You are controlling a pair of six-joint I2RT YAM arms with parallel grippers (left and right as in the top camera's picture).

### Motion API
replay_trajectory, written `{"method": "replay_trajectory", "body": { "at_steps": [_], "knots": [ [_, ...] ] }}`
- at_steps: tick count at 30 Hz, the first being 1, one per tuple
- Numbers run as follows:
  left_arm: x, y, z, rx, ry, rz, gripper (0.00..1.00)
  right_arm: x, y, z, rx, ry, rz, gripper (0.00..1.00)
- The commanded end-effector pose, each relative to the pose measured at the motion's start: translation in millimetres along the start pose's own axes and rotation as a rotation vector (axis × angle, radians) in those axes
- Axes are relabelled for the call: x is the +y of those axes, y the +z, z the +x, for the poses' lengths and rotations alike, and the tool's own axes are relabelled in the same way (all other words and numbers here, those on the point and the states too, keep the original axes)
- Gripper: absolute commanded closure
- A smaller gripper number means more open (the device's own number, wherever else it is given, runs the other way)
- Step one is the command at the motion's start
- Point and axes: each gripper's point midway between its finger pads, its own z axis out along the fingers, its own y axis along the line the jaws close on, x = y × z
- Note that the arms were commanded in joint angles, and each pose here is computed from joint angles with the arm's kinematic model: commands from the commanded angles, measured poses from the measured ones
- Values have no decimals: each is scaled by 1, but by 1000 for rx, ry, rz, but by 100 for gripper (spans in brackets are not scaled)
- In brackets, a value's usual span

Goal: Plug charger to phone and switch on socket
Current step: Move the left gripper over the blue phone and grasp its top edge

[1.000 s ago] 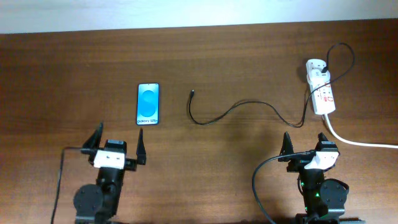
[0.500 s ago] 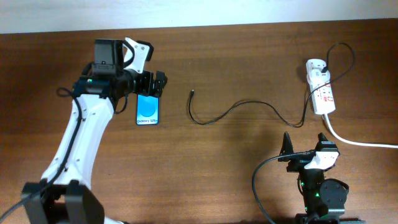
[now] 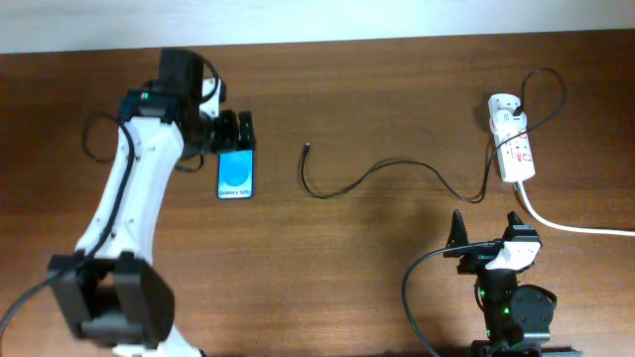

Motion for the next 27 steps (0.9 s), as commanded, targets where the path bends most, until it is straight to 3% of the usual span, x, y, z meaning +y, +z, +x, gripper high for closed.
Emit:
{"method": "replay_trajectory", "body": {
  "at_steps": [1,9,18,22,27],
  "knots": [
    [15,19,-24,49,18,-97,0,1,0,2,3,-1,-1,2],
    [45,119,2,256,95,-164,3,1,0,2,3,-1,-1,2],
    [31,128,-8,215,191,-153,0,1,0,2,3,-1,-1,2],
    [40,123,-5,226,81,-239,0,1,0,2,3,-1,-1,2],
    [13,87,-4,296,88,-132,0,1,0,2,3,-1,-1,2]
  ]
}}
